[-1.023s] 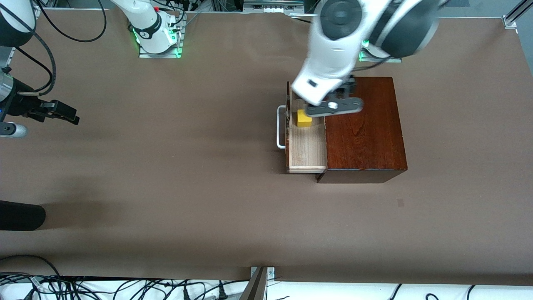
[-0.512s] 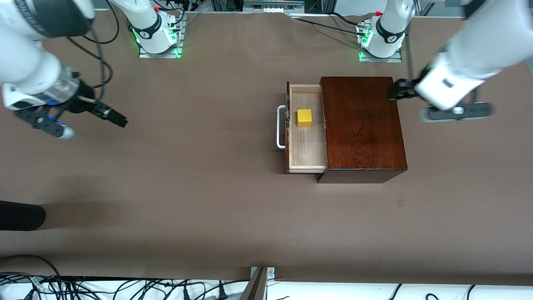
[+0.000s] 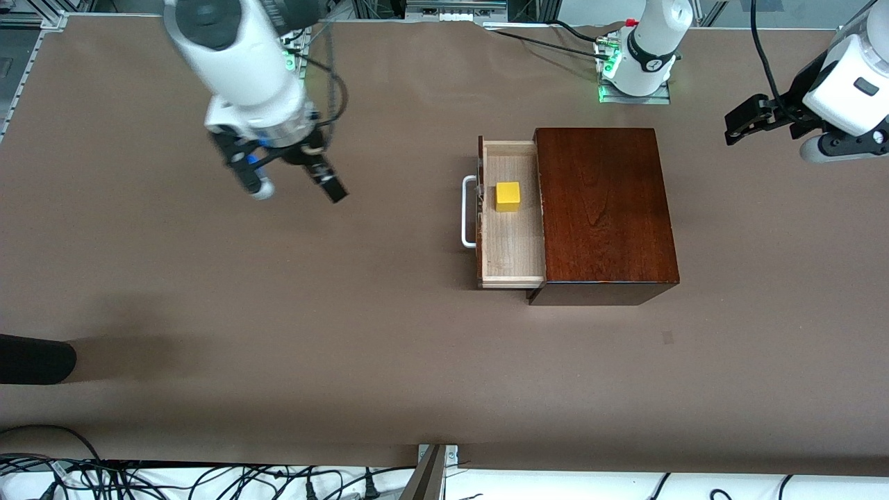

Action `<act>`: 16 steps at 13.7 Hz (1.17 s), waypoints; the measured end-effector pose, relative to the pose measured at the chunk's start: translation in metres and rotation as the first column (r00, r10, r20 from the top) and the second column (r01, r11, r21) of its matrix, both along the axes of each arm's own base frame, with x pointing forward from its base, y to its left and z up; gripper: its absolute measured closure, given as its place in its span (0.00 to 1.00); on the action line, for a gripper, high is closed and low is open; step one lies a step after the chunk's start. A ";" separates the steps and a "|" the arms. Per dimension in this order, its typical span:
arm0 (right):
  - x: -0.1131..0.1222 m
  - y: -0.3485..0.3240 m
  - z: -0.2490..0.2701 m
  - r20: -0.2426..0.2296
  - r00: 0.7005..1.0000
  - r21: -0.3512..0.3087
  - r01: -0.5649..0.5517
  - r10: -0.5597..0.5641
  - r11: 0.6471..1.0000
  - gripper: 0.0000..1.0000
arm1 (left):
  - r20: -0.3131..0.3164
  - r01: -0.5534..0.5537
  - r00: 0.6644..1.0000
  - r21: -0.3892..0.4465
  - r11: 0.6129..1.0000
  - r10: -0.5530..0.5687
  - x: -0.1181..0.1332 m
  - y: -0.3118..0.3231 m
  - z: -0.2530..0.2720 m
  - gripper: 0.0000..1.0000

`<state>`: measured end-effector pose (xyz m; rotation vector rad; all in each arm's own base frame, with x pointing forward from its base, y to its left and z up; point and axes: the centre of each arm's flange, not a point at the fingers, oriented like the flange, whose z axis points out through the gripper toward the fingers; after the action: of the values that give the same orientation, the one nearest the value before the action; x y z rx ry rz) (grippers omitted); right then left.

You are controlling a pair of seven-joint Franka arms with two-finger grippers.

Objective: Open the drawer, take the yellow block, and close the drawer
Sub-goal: 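Release the handle and move the right gripper over the yellow cube, then lower the right gripper and grasp the yellow cube in the drawer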

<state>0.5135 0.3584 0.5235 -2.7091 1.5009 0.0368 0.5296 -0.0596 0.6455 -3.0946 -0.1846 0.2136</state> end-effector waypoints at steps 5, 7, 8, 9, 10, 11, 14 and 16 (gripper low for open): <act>-0.074 0.134 -0.047 -0.005 0.961 0.028 0.275 -0.275 0.961 0.00 | 0.018 -0.016 1.000 -0.012 1.000 0.016 -0.008 0.029 -0.026 0.00; -0.091 0.177 -0.063 -0.013 0.928 0.034 0.372 -0.372 0.928 0.00 | 0.029 -0.028 0.999 -0.015 0.999 0.028 -0.007 0.042 -0.024 0.00; -0.098 0.199 -0.073 -0.017 0.915 0.035 0.403 -0.402 0.915 0.00 | 0.031 -0.032 0.999 -0.017 0.999 0.032 -0.007 0.048 -0.023 0.00; -0.103 0.219 -0.085 -0.020 0.904 0.036 0.428 -0.428 0.903 0.00 | 0.031 -0.034 0.999 -0.021 0.999 0.035 -0.007 0.050 -0.023 0.00; -0.104 0.235 -0.097 -0.020 0.892 0.048 0.452 -0.452 0.891 0.00 | 0.029 -0.034 0.999 -0.028 0.999 0.035 -0.007 0.049 -0.024 0.00; -0.103 0.248 -0.107 -0.019 0.883 0.068 0.469 -0.468 0.881 0.00 | 0.029 -0.032 0.999 -0.031 0.999 0.032 -0.007 0.047 -0.024 0.00; -0.093 0.261 -0.127 -0.012 0.874 0.103 0.484 -0.485 0.869 0.00 | 0.053 -0.019 0.998 -0.033 0.999 0.021 -0.004 0.040 -0.023 0.00; -0.090 0.264 -0.137 -0.008 0.873 0.117 0.485 -0.487 0.867 0.00 | 0.064 -0.014 0.998 -0.034 0.999 0.016 -0.002 0.037 -0.022 0.00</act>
<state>0.4239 0.6222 0.3866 -2.1590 2.0552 0.0732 0.5272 -0.0221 0.6237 -3.1364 -0.2089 0.1185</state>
